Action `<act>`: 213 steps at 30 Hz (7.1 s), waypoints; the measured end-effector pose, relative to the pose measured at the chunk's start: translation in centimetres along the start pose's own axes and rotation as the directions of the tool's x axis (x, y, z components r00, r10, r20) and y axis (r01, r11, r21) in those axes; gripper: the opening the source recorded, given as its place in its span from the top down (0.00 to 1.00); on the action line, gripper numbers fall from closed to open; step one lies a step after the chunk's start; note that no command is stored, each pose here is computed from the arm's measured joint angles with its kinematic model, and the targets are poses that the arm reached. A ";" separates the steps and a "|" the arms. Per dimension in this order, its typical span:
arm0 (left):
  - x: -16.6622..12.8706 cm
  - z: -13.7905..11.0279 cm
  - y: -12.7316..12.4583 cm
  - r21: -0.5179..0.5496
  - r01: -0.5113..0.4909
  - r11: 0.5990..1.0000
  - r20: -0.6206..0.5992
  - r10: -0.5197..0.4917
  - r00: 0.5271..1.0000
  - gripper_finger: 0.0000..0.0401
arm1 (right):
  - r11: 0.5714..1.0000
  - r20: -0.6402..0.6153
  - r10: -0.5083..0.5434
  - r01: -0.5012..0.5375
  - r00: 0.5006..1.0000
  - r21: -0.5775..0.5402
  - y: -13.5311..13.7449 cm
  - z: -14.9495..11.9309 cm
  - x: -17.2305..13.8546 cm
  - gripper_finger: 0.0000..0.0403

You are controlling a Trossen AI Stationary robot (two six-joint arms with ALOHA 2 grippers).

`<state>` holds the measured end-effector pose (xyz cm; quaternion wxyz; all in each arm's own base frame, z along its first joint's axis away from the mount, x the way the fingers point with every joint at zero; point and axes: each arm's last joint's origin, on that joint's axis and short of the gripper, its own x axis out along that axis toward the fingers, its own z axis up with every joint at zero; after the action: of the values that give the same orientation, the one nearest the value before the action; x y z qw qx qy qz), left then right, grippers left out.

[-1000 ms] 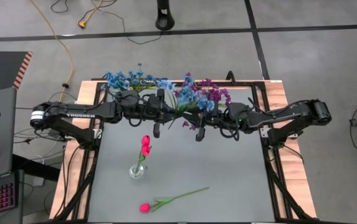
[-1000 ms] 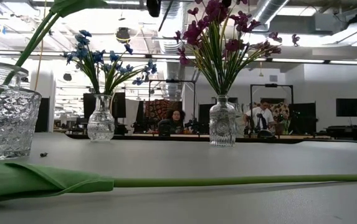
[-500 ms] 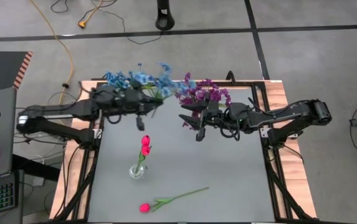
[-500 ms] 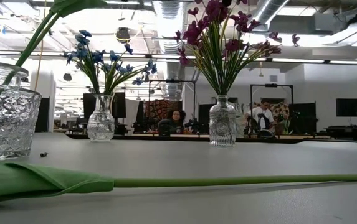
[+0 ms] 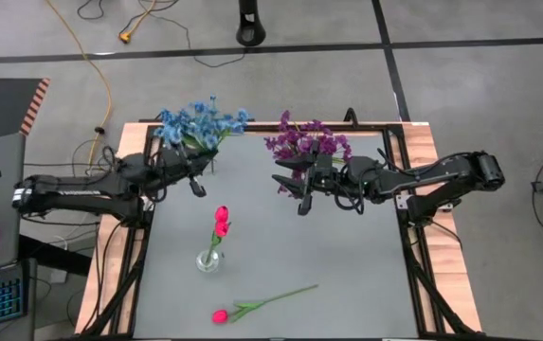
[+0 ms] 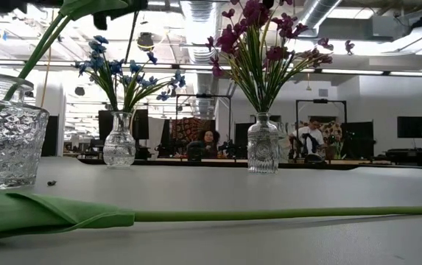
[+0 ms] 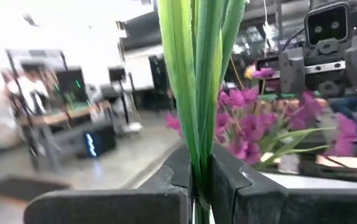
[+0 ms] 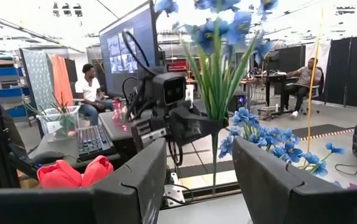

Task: Sort flowers into vase by color
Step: Put the blue flower into the top left transparent vase, then put the red flower into the bottom transparent vase

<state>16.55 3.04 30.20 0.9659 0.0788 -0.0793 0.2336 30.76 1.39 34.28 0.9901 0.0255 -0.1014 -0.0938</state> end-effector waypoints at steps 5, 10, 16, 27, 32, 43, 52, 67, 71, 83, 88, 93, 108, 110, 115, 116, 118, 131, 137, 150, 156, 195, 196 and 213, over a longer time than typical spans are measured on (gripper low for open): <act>-1.0 -2.6 0.0 0.119 -0.077 0.990 0.072 0.069 0.995 0.97 | 1.000 -0.021 0.000 0.000 1.000 -0.006 0.0 -0.2 0.0 0.48; -1.6 -4.3 0.5 0.178 -0.199 0.964 0.062 0.191 0.980 0.97 | 1.000 -0.040 -0.001 0.001 0.999 -0.013 0.0 -0.4 0.0 0.48; -2.0 -5.7 1.6 0.170 -0.284 0.943 0.073 0.276 0.958 0.97 | 1.000 -0.048 -0.002 0.001 0.999 -0.015 0.0 -0.5 0.0 0.48; -2.3 -6.7 3.5 0.153 -0.329 0.932 0.119 0.313 0.942 0.97 | 1.000 -0.069 -0.006 0.004 0.998 -0.018 0.0 -0.7 0.0 0.48; -2.1 -6.9 4.3 0.150 -0.320 0.935 0.122 0.304 0.945 0.97 | 1.000 -0.069 -0.005 0.004 0.998 -0.019 0.0 -0.7 0.0 0.48; -0.6 -8.6 5.3 0.160 -0.334 0.929 0.088 0.323 0.942 0.97 | 1.000 -0.069 -0.005 0.004 0.998 -0.020 0.0 -0.7 0.0 0.48; -0.2 -9.6 5.3 0.177 -0.345 0.922 0.034 0.345 0.938 0.97 | 1.000 -0.070 -0.005 0.004 0.998 -0.021 0.0 -0.8 0.0 0.48; -0.3 -9.9 5.5 0.061 -0.433 0.899 -0.010 0.435 0.901 0.94 | 1.000 -0.071 -0.005 0.004 0.997 -0.018 0.0 -0.8 0.0 0.48; -0.3 -10.4 5.5 0.075 -0.424 0.903 -0.051 0.428 0.902 0.94 | 1.000 -0.071 -0.005 0.004 0.997 -0.018 0.0 -0.8 0.0 0.48; -0.3 -10.5 4.8 0.038 -0.398 0.916 -0.079 0.400 0.913 0.92 | 1.000 -0.071 -0.005 0.004 0.997 -0.018 0.0 -0.8 0.0 0.48; -0.5 -10.2 4.9 0.036 -0.419 0.907 -0.066 0.421 0.905 0.82 | 1.000 -0.071 -0.005 0.003 0.997 -0.018 0.0 -0.8 0.0 0.48; -0.5 -10.4 4.9 0.049 -0.417 0.908 -0.093 0.420 0.903 0.68 | 1.000 -0.070 -0.005 0.003 0.998 -0.018 0.0 -0.8 0.0 0.48; -1.6 -11.0 4.8 0.058 -0.398 0.915 -0.231 0.401 0.887 0.54 | 1.000 -0.070 -0.005 0.003 0.998 -0.018 0.0 -0.8 0.0 0.48; -2.0 -10.6 4.8 0.055 -0.396 0.917 -0.225 0.398 0.889 0.54 | 1.000 -0.071 -0.005 0.003 0.997 -0.018 0.0 -0.8 0.0 0.48; -2.9 -9.9 4.5 0.049 -0.380 0.924 -0.221 0.381 0.898 0.54 | 1.000 -0.070 -0.004 0.003 0.998 -0.019 0.0 -0.8 0.0 0.48; -3.1 -9.8 4.5 0.049 -0.375 0.926 -0.223 0.376 0.899 0.54 | 1.000 -0.070 -0.005 0.003 0.998 -0.019 0.0 -0.8 0.0 0.48; -3.4 -9.7 4.4 0.049 -0.366 0.929 -0.228 0.367 0.902 0.54 | 1.000 -0.070 -0.004 0.003 0.998 -0.019 0.0 -0.8 0.0 0.48; -5.3 -9.4 4.1 0.046 -0.339 0.940 -0.275 0.338 0.900 0.54 | 1.000 -0.069 -0.004 0.003 0.998 -0.018 0.0 -0.8 0.0 0.48; -6.0 -9.8 4.1 0.051 -0.329 0.943 -0.324 0.327 0.888 0.54 | 1.000 -0.069 -0.004 0.003 0.998 -0.019 0.0 -0.7 0.0 0.48; -7.4 -8.7 3.9 -0.024 -0.204 0.979 -0.462 0.170 0.871 0.54 | 1.000 -0.069 0.010 -0.012 0.998 -0.018 0.3 -0.7 -0.1 0.48; -7.8 -7.7 3.6 -0.135 -0.076 0.988 -0.521 -0.005 0.853 0.54 | 0.998 -0.070 0.035 -0.038 0.997 -0.044 1.0 -0.7 -0.3 0.48; -7.2 -5.7 -1.5 -0.404 0.299 0.865 -0.369 -0.453 0.812 0.54 | 0.948 -0.303 0.311 -0.318 0.901 0.028 9.3 -2.8 -4.4 0.48; -7.0 -5.8 -1.7 -0.400 0.297 0.867 -0.373 -0.450 0.811 0.54 | 0.947 -0.326 0.315 -0.319 0.891 0.042 9.5 -3.0 -4.6 0.48; -5.2 -6.0 -3.1 -0.400 0.310 0.862 -0.354 -0.457 0.816 0.54 | 0.911 -0.591 0.380 -0.400 0.711 0.103 15.3 -11.4 -6.3 0.48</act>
<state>14.13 -0.82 23.00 0.9850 -0.1211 0.1198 0.0264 29.76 17.98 22.99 0.9680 0.0157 0.2152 0.1283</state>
